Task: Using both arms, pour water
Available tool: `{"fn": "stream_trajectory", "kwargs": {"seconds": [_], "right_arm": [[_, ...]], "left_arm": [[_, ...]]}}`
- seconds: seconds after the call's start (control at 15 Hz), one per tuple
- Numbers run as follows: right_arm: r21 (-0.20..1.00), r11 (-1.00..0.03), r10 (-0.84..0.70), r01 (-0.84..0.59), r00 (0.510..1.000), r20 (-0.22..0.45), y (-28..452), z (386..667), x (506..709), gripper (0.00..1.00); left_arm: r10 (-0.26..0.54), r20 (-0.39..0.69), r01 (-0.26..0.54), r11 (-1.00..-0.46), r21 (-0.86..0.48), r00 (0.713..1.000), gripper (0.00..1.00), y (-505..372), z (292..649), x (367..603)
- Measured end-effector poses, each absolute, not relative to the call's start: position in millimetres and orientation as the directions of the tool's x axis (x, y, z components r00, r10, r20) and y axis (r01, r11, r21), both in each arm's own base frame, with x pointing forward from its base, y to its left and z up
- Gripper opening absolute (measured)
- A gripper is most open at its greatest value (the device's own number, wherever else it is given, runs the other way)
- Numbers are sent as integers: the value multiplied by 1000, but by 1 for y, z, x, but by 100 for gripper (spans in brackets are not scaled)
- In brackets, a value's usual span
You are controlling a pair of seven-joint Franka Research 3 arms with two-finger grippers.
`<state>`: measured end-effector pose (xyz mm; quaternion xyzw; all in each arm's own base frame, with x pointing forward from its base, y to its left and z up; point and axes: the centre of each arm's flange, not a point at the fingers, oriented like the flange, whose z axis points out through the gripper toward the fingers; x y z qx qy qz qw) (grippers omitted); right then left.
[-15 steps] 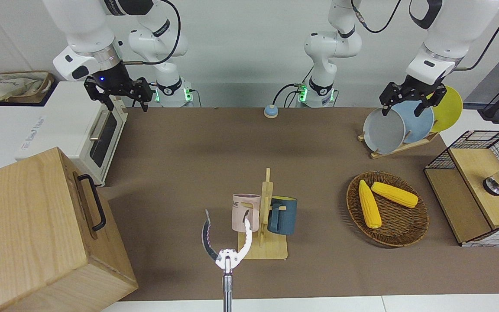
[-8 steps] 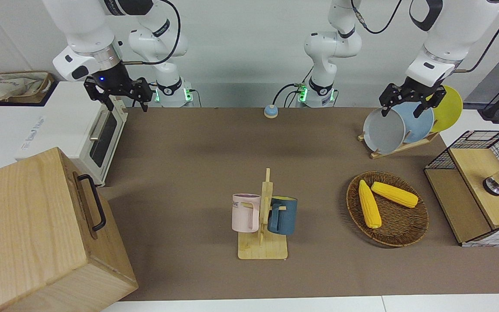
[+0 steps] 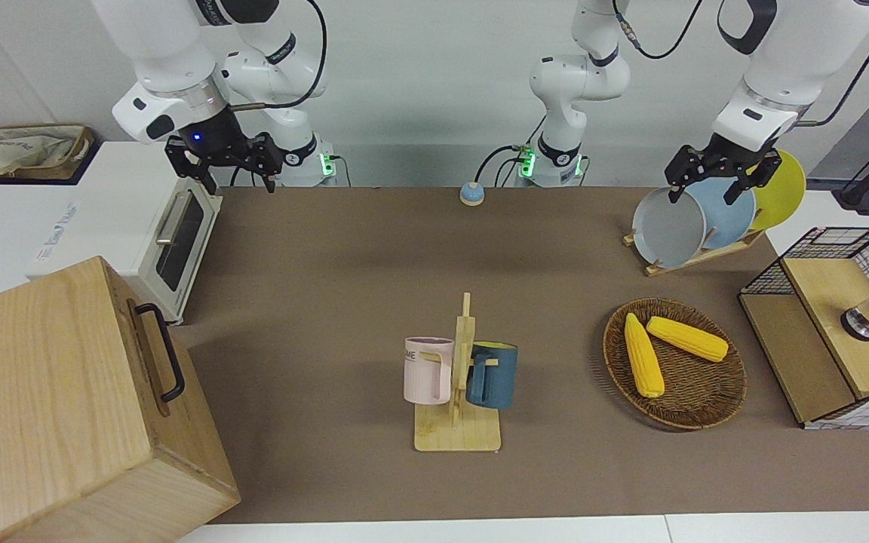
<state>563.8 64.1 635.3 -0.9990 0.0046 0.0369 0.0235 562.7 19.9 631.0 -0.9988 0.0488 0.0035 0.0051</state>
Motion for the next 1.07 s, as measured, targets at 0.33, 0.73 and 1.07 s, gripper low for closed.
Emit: {"fn": "stream_trajectory", "kwargs": {"seconds": [0.33, 0.73, 1.07], "right_arm": [[-72, -996, 56, 51, 997, -60, 133, 586, 578, 100], [-118, -987, 103, 107, 994, 33, 217, 522, 608, 100], [-151, -979, 114, 135, 984, 140, 245, 473, 638, 100]], "left_arm": [[-114, 5, -114, -993, -15, 993, 100, 83, 631, 560], [-113, 67, -110, -993, -53, 991, 100, 177, 627, 563], [-122, 152, -105, -988, -112, 981, 100, 252, 617, 565]]}}
